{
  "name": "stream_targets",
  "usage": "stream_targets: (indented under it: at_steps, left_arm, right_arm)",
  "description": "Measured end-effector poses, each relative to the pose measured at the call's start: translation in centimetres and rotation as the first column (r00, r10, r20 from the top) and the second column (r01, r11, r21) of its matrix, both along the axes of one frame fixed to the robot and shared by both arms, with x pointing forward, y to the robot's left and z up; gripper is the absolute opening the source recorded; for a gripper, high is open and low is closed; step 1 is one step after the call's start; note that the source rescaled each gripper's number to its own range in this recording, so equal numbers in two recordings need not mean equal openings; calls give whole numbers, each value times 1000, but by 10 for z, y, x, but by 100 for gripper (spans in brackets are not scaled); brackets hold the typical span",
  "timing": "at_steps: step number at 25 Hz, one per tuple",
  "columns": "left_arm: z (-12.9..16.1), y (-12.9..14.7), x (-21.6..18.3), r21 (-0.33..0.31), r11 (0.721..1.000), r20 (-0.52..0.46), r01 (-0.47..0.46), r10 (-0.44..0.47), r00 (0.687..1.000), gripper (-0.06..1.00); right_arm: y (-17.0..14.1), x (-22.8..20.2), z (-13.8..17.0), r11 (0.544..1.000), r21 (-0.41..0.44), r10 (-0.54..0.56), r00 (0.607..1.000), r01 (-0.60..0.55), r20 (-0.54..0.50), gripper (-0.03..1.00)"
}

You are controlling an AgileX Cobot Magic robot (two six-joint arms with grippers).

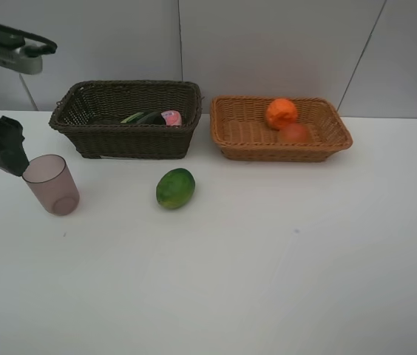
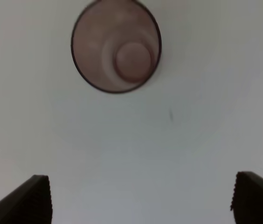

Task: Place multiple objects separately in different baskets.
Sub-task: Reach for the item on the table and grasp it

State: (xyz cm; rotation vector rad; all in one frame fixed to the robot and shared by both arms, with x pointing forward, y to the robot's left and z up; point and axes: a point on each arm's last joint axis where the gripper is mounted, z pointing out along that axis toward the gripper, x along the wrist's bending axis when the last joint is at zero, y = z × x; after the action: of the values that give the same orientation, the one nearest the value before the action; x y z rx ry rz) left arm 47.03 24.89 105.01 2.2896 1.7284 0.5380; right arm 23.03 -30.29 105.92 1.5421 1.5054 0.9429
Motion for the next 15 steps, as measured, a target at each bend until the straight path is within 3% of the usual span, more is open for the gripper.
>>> stream_targets:
  at_steps: [15]
  left_arm:
    - [-79,-17,58,36,988,-43,152,-151,988,100]
  right_arm:
    - [0,0,0,1000,0,0,1000,0,0,87]
